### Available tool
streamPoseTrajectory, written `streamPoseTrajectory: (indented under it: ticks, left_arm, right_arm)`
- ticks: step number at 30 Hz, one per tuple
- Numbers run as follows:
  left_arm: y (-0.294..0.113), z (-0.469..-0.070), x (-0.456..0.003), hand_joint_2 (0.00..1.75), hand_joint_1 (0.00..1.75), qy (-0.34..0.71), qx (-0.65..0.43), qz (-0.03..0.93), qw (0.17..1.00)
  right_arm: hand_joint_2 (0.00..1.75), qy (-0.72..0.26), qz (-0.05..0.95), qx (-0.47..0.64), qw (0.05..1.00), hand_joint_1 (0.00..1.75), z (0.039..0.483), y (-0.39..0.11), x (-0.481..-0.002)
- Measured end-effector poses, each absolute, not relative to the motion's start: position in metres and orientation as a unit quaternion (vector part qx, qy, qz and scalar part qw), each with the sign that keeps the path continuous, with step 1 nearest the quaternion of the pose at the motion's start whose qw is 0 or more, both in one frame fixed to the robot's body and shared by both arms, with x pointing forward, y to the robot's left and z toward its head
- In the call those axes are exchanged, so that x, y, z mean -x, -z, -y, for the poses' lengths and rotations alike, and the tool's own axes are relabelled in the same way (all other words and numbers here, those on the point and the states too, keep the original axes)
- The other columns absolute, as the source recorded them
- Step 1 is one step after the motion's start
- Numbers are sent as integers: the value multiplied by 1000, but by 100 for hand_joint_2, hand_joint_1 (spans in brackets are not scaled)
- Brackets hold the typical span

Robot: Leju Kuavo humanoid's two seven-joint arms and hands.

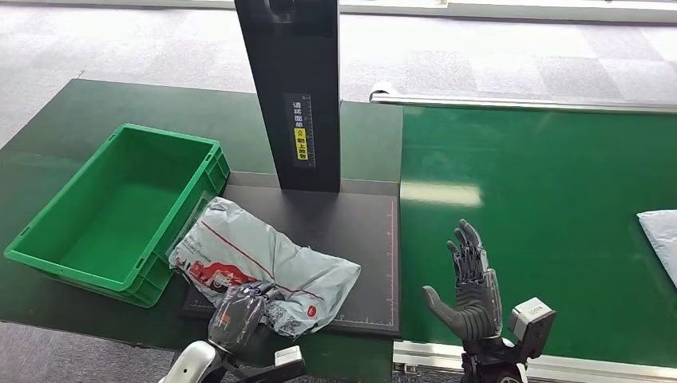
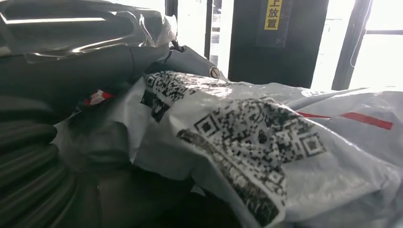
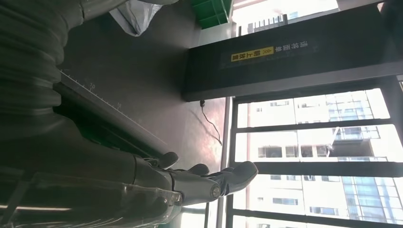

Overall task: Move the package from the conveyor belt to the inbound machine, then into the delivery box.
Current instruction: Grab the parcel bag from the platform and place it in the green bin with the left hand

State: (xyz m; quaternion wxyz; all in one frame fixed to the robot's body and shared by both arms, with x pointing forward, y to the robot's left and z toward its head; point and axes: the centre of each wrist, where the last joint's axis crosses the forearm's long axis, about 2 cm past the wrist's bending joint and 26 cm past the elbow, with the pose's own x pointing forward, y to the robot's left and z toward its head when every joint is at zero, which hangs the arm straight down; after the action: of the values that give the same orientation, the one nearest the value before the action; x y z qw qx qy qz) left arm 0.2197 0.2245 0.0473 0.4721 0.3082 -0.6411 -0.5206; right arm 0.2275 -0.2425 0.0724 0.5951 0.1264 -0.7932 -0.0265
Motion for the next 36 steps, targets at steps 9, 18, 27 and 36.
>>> streamPoseTrajectory:
  ticks: [9, 18, 27, 36]
  left_arm:
    - [-53, -236, -228, 175, 175, 459, -190, 684, 534]
    - [-84, -273, -220, 175, 175, 338, -93, 770, 533]
    - [-149, -280, -246, 175, 175, 268, -142, 878, 370]
    - [-225, -280, -294, 175, 175, 183, -304, 909, 217]
  right_arm:
    - [175, 30, 793, -121, 596, 0, 244, -72, -227]
    - [175, 36, 789, -112, 604, 0, 246, -68, -217]
    - [175, 43, 790, -112, 601, 0, 246, -68, -215]
    - [175, 59, 791, -114, 598, 0, 243, -70, -218]
